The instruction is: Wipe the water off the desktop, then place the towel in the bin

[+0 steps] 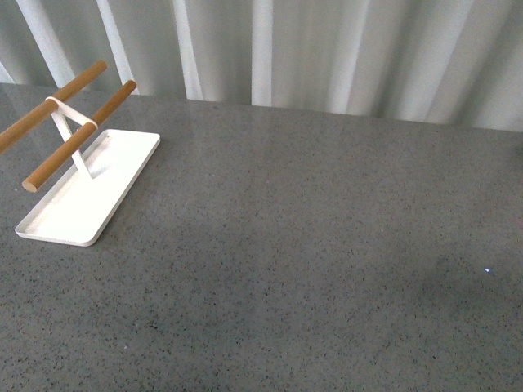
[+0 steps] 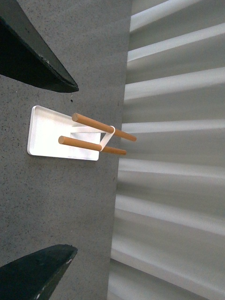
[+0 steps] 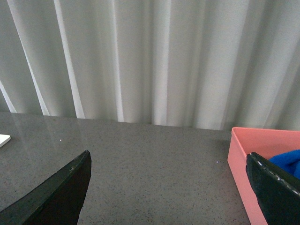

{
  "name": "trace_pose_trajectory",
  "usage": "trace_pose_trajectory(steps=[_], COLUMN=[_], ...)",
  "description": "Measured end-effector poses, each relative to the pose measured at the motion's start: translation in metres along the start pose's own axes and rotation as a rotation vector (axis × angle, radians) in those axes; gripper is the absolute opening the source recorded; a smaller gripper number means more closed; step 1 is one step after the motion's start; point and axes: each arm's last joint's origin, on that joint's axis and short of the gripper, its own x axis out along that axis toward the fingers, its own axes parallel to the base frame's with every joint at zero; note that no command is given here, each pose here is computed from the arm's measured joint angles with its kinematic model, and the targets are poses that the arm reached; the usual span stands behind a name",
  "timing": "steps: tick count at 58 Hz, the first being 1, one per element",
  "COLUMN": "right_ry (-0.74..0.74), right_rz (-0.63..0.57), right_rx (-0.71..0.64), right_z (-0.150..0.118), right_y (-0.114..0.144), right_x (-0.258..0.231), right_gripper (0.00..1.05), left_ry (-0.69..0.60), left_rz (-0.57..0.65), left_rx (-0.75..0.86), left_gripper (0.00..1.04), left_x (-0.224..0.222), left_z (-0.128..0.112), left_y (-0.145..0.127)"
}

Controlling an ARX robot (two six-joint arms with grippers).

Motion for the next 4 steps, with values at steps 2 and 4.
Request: trace_pose_trajectory(steps=[2,4], right_ry=[0.0,0.0], right_rz=[0.0,0.0], right_rx=[0.0,0.0], right_z=[0.0,0.0], right_y=[0.0,0.0], right_x=[0.0,0.0], right_gripper=[0.98,0.98], left_ry=[0.0,0.0], left_rz=[0.0,0.0], left_rx=[0.0,0.0], left_gripper=[0.98,0.98], left_x=[0.0,0.0], left_z=[0.0,0.0], left_y=[0.0,0.0])
